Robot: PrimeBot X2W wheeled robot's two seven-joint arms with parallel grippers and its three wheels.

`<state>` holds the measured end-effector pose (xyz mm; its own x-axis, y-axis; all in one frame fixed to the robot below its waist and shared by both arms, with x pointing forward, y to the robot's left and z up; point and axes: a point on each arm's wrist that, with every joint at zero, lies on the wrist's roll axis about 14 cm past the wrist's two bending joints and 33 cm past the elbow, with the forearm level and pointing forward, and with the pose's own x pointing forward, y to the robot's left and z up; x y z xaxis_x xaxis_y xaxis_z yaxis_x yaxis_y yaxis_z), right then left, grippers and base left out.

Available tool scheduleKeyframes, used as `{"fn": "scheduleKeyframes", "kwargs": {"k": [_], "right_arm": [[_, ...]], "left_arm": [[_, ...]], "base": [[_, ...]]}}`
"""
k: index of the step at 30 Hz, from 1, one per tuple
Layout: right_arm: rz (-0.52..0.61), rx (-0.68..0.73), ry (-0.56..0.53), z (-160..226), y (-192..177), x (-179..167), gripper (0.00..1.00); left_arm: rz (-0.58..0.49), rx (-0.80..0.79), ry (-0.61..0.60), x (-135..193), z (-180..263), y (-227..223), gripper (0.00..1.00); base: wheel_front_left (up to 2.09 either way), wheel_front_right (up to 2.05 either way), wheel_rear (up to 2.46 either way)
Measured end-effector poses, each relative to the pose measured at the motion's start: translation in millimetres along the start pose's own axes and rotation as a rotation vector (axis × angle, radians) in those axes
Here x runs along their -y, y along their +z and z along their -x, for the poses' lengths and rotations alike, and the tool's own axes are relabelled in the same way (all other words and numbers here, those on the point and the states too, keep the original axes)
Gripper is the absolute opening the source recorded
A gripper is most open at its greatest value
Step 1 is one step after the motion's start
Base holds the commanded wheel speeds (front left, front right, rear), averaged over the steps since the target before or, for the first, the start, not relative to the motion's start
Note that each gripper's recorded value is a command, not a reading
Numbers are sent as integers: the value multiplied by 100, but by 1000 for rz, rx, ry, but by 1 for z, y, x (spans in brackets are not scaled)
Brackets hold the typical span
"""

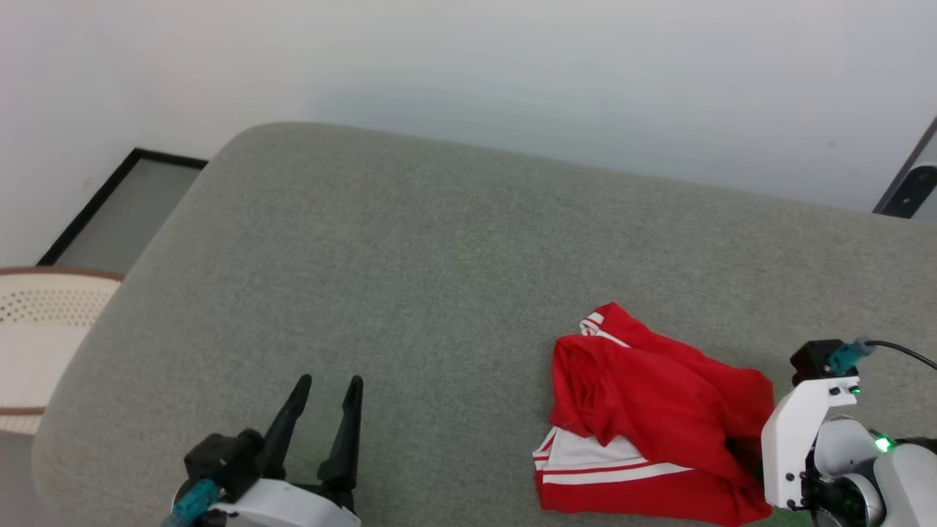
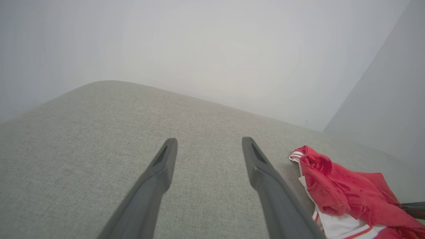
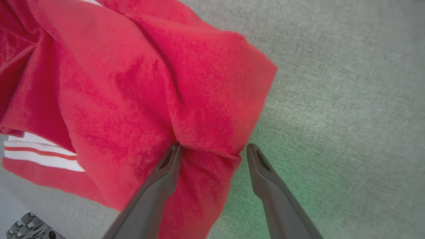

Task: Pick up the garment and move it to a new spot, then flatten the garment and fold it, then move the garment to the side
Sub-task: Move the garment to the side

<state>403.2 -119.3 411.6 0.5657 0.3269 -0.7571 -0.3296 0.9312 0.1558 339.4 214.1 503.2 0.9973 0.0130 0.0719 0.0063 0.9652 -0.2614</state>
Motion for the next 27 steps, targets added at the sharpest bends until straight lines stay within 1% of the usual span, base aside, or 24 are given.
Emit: {"fn": "scheduleKeyframes", "kwargs": {"k": [5, 8, 9, 10, 11, 15, 20, 27], "right_arm": [[-4, -96, -4, -15, -5, -4, 100], [-22, -123, 7, -22, -3, -9, 100], [-14, -124, 1, -23, -2, -9, 92], [-17, -124, 4, -25, -1, -11, 43], [-28, -124, 9, -27, 1, -12, 0], [-39, -115, 27, -31, 5, -19, 0], [-56, -100, 23, -28, 8, -15, 0], [-73, -43, -25, -17, 21, 10, 0]], "left_arm": [[10, -17, 11, -2, -4, -5, 100], [12, -22, 18, -4, -6, -7, 100], [12, -25, 21, -5, -6, -7, 100], [14, -28, 24, -6, -6, -8, 100], [17, -30, 27, -6, -6, -9, 100], [19, -31, 35, -9, -6, -9, 100], [21, -30, 38, -10, -7, -9, 100], [23, -28, 20, -5, -12, -9, 100]], "base": [[0, 0, 0], [0, 0, 0], [0, 0, 0], [0, 0, 0], [0, 0, 0], [0, 0, 0], [0, 0, 0], [0, 0, 0]]}}
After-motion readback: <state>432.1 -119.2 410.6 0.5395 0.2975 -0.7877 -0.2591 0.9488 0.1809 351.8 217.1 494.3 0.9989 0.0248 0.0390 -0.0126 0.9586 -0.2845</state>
